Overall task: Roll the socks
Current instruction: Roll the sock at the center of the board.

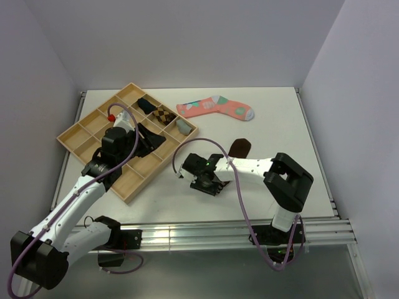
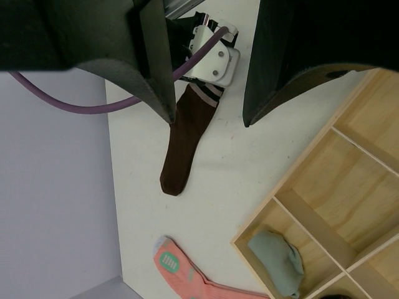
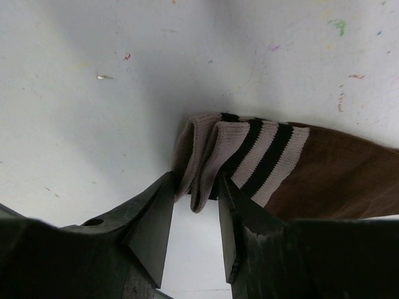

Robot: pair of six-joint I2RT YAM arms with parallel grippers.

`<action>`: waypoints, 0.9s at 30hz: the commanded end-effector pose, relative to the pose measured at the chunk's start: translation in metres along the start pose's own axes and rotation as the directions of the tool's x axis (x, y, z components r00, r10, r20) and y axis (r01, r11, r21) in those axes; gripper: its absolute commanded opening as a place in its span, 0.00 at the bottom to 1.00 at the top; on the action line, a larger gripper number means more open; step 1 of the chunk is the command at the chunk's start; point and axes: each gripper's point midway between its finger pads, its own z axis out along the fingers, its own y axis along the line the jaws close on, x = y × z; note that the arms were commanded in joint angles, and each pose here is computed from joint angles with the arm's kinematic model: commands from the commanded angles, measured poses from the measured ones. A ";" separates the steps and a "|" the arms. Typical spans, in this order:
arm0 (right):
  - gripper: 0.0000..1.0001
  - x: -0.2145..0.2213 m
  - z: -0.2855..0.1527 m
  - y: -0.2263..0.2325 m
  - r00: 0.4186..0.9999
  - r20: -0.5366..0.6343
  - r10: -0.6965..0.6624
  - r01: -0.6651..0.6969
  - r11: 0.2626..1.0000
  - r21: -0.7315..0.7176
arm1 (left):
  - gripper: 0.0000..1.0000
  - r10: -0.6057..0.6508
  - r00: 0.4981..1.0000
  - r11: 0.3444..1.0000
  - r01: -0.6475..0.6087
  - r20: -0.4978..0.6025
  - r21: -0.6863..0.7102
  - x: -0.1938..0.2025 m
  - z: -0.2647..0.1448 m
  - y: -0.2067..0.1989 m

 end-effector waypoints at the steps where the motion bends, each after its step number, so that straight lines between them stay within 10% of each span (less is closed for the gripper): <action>1: 0.41 0.002 0.002 -0.002 1.000 0.005 0.006 -0.006 1.000 0.015 | 0.53 0.032 0.999 0.999 -0.033 0.033 0.028 -0.013 -0.001 -0.010; 15: 0.27 -0.009 -0.022 -0.001 0.990 0.116 0.084 -0.044 0.949 -0.313 | 0.50 -0.003 0.991 0.997 -0.007 0.134 0.072 -0.024 -0.013 -0.013; 27: 0.27 -0.007 -0.047 -0.018 0.943 0.075 0.325 -0.154 0.624 -0.766 | 0.30 0.093 0.985 0.948 -0.132 0.144 0.291 0.021 -0.013 -0.027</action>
